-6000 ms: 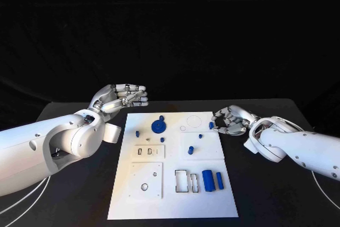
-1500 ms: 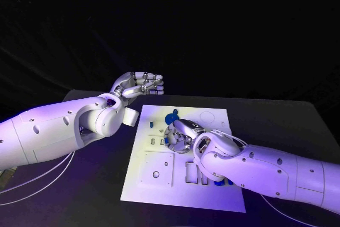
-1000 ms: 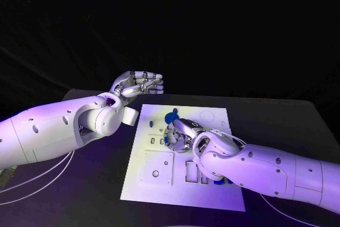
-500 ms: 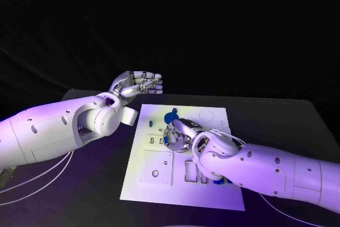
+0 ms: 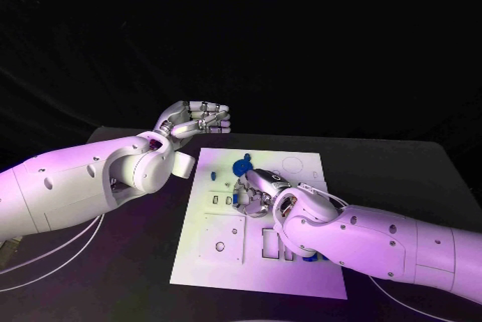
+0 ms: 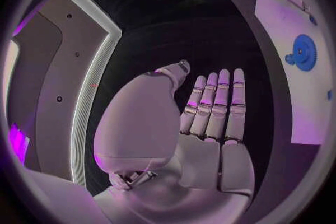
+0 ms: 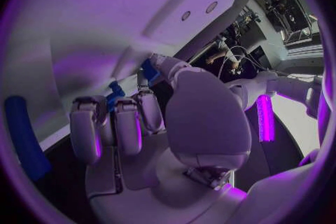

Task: Assemble the parts on the task board

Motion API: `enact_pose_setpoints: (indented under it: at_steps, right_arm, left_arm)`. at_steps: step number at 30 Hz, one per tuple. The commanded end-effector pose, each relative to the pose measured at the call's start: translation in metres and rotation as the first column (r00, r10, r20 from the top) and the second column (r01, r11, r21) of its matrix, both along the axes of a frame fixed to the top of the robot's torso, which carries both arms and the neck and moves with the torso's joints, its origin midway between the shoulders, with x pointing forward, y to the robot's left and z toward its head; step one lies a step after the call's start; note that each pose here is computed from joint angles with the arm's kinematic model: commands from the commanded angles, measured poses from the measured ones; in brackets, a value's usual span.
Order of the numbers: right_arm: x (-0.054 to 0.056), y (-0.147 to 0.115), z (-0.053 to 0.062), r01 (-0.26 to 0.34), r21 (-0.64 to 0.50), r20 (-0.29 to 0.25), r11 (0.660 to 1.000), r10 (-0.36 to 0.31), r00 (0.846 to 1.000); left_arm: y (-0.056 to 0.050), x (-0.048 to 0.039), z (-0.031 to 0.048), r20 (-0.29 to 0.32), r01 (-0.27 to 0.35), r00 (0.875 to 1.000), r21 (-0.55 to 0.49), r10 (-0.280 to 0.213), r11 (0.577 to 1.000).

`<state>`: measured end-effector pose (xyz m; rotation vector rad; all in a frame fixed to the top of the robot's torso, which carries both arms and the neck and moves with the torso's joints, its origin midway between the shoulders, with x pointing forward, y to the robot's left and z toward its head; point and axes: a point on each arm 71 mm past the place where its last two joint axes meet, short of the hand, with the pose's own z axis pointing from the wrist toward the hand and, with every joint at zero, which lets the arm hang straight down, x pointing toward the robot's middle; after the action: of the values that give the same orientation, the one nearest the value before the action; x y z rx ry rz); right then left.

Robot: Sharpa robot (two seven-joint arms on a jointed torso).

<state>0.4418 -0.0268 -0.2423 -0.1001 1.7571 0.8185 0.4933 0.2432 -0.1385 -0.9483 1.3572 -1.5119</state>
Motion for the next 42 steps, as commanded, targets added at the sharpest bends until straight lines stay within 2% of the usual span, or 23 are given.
enact_pose_setpoints:
  at_steps: [1,12,19,24,28,32,34,35,38,40,42]
  right_arm:
    - [0.000,0.000,0.000,0.005,-0.004,0.012,1.000,-0.005,1.000]
    - [0.000,-0.001,0.003,0.005,0.027,0.037,1.000,-0.006,0.999]
    - [-0.005,-0.005,0.010,0.002,0.092,0.085,0.996,-0.010,0.996]
    - [-0.008,-0.014,0.024,-0.009,0.135,0.125,0.991,-0.008,0.992]
    - [-0.008,-0.028,0.038,-0.041,0.188,0.142,0.981,0.014,0.990]
    - [-0.004,-0.049,0.054,-0.062,0.248,0.139,0.967,0.028,0.990]
    - [0.000,-0.065,0.064,-0.046,0.280,0.123,0.959,0.012,0.992]
    - [0.002,-0.073,0.068,-0.033,0.293,0.114,0.956,-0.001,0.993]
    - [0.009,-0.099,0.082,0.004,0.319,0.114,0.948,-0.043,0.993]
    - [0.014,-0.115,0.090,0.027,0.324,0.126,0.946,-0.072,0.989]
    - [0.017,-0.126,0.095,0.046,0.325,0.133,0.945,-0.094,0.987]
  left_arm:
    - [-0.002,-0.0004,0.0008,0.002,0.016,1.000,-0.009,-0.016,1.000]
    - [-0.002,-0.0001,0.0005,0.000,0.016,1.000,-0.009,-0.016,1.000]
    - [0.000,0.0011,-0.0008,-0.008,0.012,1.000,0.011,-0.012,1.000]
    - [0.002,0.0028,-0.0040,-0.022,0.018,1.000,0.077,-0.016,0.997]
    - [0.002,0.0038,-0.0081,-0.045,0.030,0.999,0.143,-0.024,0.989]
    - [0.002,0.0040,-0.0153,-0.102,0.085,0.993,0.241,-0.062,0.967]
    - [0.000,0.0035,-0.0223,-0.168,0.141,0.982,0.315,-0.091,0.938]
    - [0.000,0.0029,-0.0267,-0.213,0.174,0.972,0.353,-0.102,0.919]
    - [-0.001,0.0013,-0.0412,-0.342,0.272,0.933,0.465,-0.112,0.843]
    - [-0.002,0.0001,-0.0491,-0.398,0.331,0.911,0.538,-0.112,0.775]
    - [-0.004,-0.0009,-0.0536,-0.422,0.368,0.900,0.596,-0.111,0.713]
